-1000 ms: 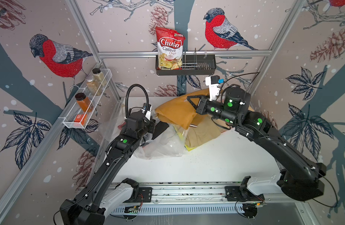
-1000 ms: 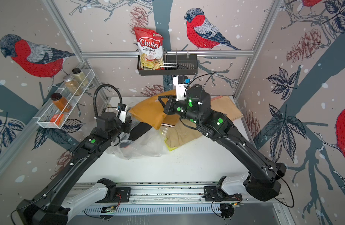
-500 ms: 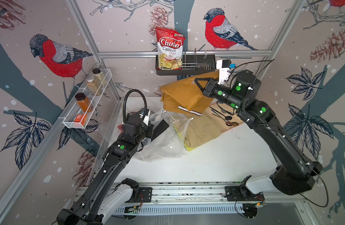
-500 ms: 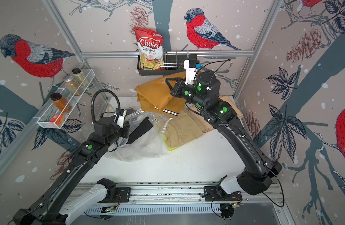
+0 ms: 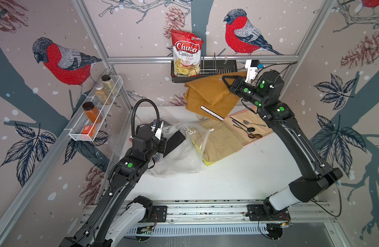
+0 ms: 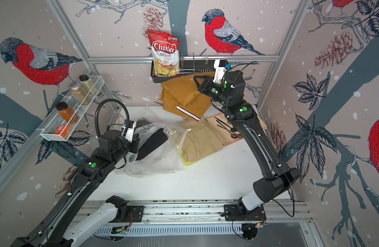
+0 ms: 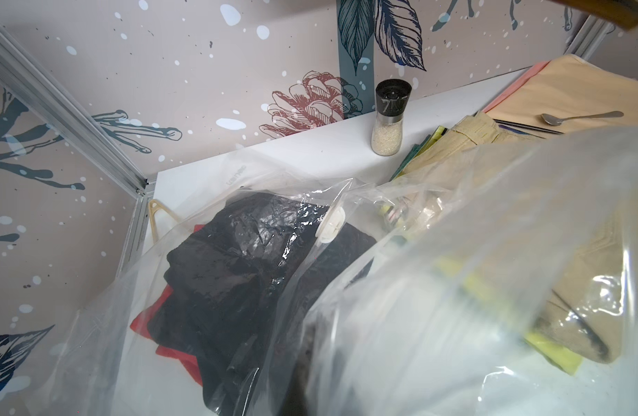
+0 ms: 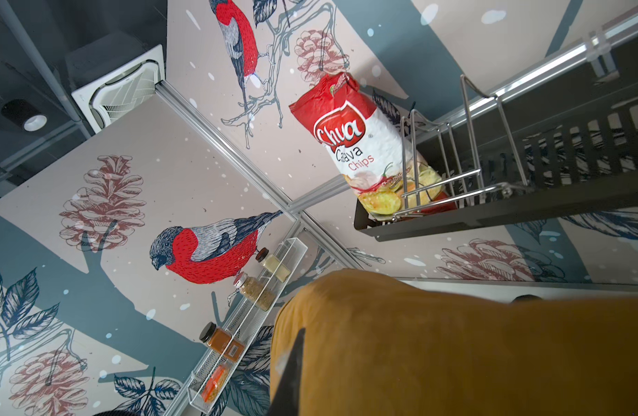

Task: Take the trousers out of the vacuum bag
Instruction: Place the trousers at the center of the board.

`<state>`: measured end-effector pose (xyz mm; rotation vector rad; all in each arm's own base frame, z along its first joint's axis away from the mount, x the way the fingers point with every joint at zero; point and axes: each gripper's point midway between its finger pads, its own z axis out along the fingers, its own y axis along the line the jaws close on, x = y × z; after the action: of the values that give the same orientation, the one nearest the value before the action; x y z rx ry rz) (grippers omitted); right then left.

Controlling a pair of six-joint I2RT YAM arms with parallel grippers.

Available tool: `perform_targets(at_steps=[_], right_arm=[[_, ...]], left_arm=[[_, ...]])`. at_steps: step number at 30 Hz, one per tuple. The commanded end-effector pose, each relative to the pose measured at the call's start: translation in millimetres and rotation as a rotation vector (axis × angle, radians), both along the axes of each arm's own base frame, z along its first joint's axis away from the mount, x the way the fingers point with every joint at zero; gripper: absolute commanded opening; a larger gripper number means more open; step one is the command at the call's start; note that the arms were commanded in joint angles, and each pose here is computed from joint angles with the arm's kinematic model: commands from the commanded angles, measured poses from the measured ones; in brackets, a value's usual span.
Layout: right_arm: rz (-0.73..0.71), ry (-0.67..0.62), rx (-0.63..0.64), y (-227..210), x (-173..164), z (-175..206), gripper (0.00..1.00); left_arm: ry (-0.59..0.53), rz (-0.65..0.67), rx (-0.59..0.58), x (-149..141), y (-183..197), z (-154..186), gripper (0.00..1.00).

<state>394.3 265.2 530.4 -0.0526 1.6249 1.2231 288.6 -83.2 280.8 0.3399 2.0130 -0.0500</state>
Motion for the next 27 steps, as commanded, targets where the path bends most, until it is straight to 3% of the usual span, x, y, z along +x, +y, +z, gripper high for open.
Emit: perform_targets(at_steps=[1,7,12,18,23,27], right_arm=[[0.065,-0.166,0.119,0.0,-6.4,50.1,0.00],[0.080,-0.101,0.106,11.6,21.7,16.6,0.00],[0.072,-0.028,0.100,16.6,38.7,-30.7,0.00],[0.074,0.042,0.085,18.3,42.2,-74.9,0.00],[0.084,0.072,0.048,20.9,50.6,-103.2,0.00],[0.136,0.061,0.035,30.1,62.6,-102.4,0.00]], left_arm=[[-0.003,0.034,0.012,-2.9,8.1,5.8,0.00],[-0.056,0.050,-0.022,-7.4,11.3,28.8,0.00],[-0.185,0.057,-0.104,-16.9,14.4,91.2,0.00],[-0.261,0.014,-0.152,-28.2,10.6,138.4,0.00],[-0.271,-0.002,-0.153,-31.6,9.3,144.3,0.00],[-0.252,0.009,-0.139,-30.6,11.2,135.0,0.00]])
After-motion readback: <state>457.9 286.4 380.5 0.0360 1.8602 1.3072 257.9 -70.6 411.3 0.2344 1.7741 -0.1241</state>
